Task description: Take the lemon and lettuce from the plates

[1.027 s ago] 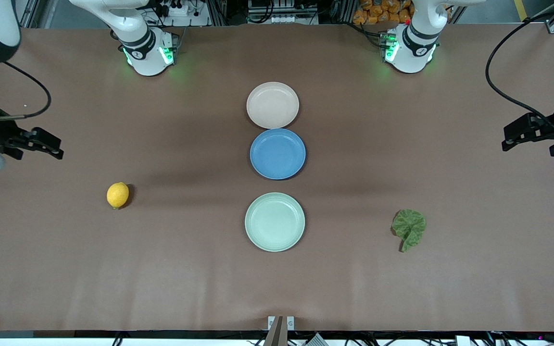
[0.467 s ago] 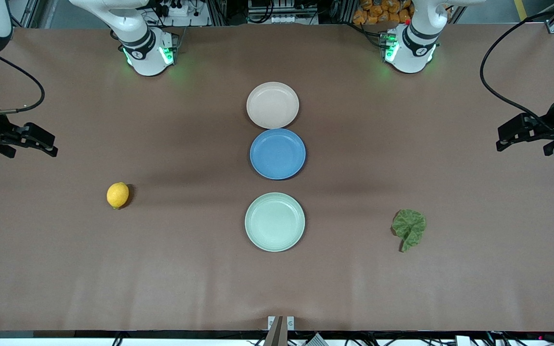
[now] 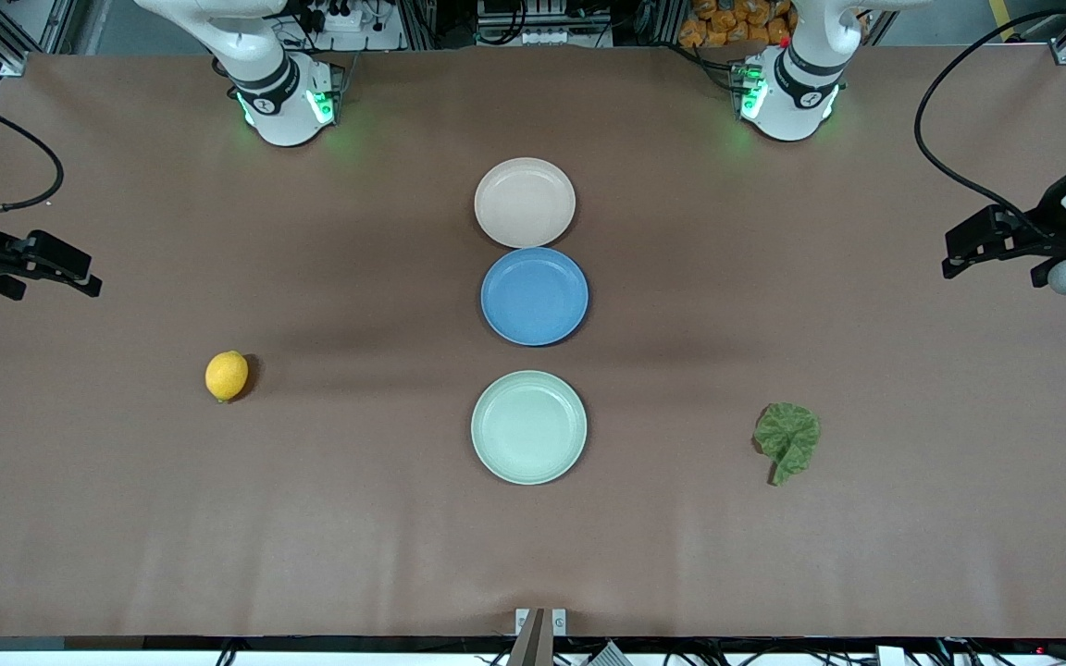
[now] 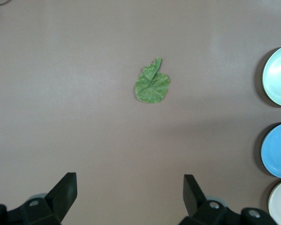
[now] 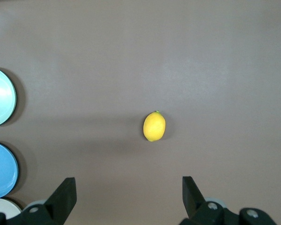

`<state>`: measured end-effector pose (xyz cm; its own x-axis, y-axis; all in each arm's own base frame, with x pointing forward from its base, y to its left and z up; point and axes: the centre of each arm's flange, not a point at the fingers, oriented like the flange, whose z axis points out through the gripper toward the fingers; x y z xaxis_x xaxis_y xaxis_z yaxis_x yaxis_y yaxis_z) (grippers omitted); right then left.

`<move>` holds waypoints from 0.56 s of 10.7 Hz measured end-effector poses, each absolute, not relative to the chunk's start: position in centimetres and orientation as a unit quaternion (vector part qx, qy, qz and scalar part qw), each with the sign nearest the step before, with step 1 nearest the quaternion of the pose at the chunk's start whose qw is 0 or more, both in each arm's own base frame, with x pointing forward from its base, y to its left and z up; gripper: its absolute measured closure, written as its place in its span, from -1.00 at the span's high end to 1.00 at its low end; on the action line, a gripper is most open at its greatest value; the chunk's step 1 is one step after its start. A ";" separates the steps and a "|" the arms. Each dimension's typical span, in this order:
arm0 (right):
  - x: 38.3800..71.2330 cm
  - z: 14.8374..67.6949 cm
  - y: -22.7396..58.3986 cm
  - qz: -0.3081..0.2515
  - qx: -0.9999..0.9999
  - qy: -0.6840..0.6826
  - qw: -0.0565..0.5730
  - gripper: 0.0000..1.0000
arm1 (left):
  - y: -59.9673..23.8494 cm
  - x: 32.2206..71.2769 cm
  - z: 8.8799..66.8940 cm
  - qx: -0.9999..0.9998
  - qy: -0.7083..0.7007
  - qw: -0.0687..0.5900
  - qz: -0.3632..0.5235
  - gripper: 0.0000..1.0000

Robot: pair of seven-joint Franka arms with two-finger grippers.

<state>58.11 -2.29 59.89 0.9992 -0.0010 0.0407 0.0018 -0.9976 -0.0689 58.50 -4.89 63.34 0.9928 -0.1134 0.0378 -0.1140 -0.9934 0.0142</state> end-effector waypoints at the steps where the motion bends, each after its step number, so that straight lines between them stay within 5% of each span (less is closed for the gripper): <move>1: 58.0 59.9 -2.2 -0.016 -0.999 -0.001 0.035 1.00 | -4.9 58.3 63.2 0.998 -0.057 0.010 0.016 1.00; 6: 57.8 60.3 -2.2 -0.011 -0.999 -0.006 0.033 1.00 | -5.9 57.3 61.1 0.998 -0.056 0.011 0.004 1.00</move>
